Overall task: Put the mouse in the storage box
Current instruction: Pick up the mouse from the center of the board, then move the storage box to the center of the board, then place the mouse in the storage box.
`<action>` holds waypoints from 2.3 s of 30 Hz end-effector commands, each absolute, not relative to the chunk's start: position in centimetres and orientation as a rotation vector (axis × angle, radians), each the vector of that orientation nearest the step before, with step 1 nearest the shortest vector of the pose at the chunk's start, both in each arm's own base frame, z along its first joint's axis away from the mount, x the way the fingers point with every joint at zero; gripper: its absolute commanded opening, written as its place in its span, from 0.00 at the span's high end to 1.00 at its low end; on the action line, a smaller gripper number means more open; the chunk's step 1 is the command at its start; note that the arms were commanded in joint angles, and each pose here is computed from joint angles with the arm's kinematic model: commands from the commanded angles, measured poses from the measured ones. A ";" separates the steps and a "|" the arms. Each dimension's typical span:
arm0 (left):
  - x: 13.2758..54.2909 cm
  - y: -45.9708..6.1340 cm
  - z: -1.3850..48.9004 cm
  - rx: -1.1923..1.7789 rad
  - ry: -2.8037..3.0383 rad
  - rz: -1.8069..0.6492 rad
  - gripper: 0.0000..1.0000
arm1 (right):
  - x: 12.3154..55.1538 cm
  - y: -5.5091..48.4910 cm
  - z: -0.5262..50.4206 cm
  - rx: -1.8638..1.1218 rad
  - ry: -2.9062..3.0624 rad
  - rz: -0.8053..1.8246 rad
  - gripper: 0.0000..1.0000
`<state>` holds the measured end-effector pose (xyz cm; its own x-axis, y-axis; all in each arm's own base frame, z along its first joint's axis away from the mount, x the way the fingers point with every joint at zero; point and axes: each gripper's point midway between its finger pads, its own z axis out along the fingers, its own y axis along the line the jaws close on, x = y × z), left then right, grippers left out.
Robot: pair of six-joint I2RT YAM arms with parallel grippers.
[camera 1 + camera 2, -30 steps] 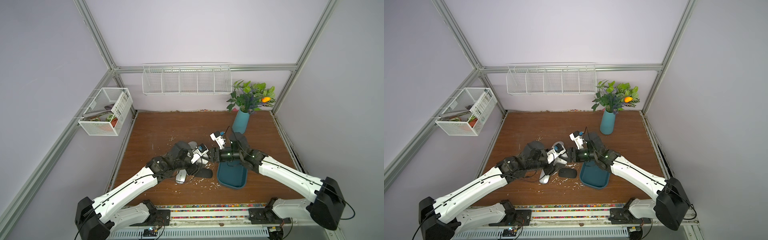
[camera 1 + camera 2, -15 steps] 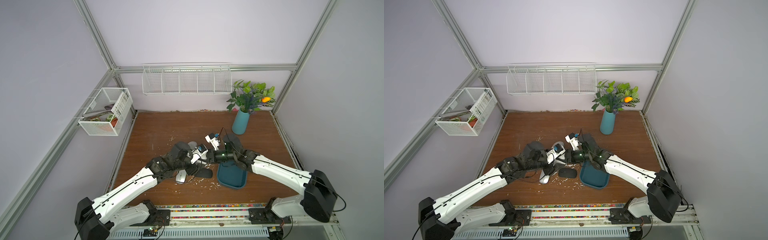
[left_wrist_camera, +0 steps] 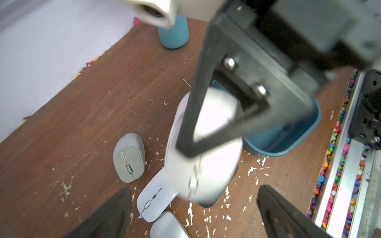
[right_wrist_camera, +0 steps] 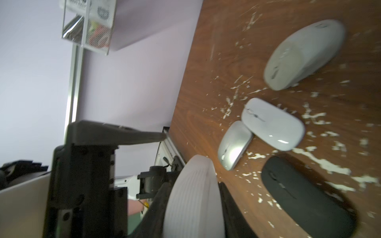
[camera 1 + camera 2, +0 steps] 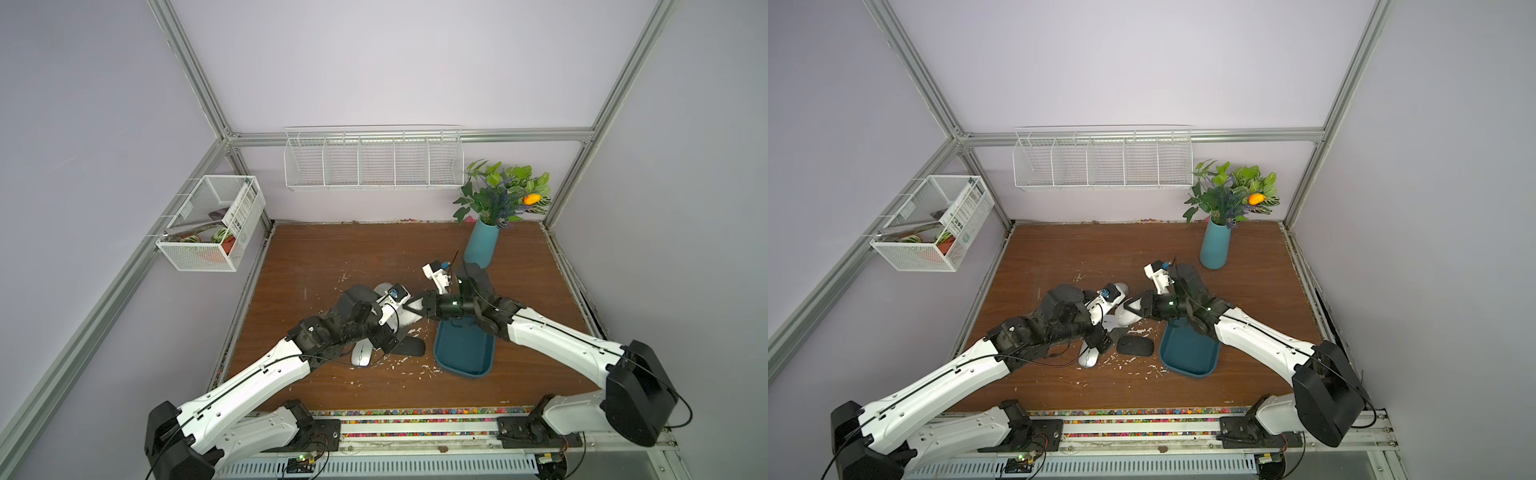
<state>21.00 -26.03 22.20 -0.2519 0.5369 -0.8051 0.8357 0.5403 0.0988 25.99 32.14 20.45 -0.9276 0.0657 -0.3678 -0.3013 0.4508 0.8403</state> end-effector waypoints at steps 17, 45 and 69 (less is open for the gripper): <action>20.5 -20.3 22.6 0.774 2.057 -0.369 0.00 | 31.0 13.1 10.7 0.320 2.472 0.870 0.79; 21.1 -20.5 20.8 0.788 2.087 -0.322 0.00 | 35.4 3.3 9.6 0.236 2.630 -0.039 0.79; 21.0 -20.5 20.5 0.782 2.099 -0.335 0.00 | 38.2 9.7 5.4 0.570 2.474 0.616 0.58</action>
<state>21.11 -20.39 20.81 -0.4372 0.4184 -0.7961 0.6382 0.7681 0.0532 38.54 10.14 6.49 -0.7778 0.4702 -0.4169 0.2164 0.8233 0.5248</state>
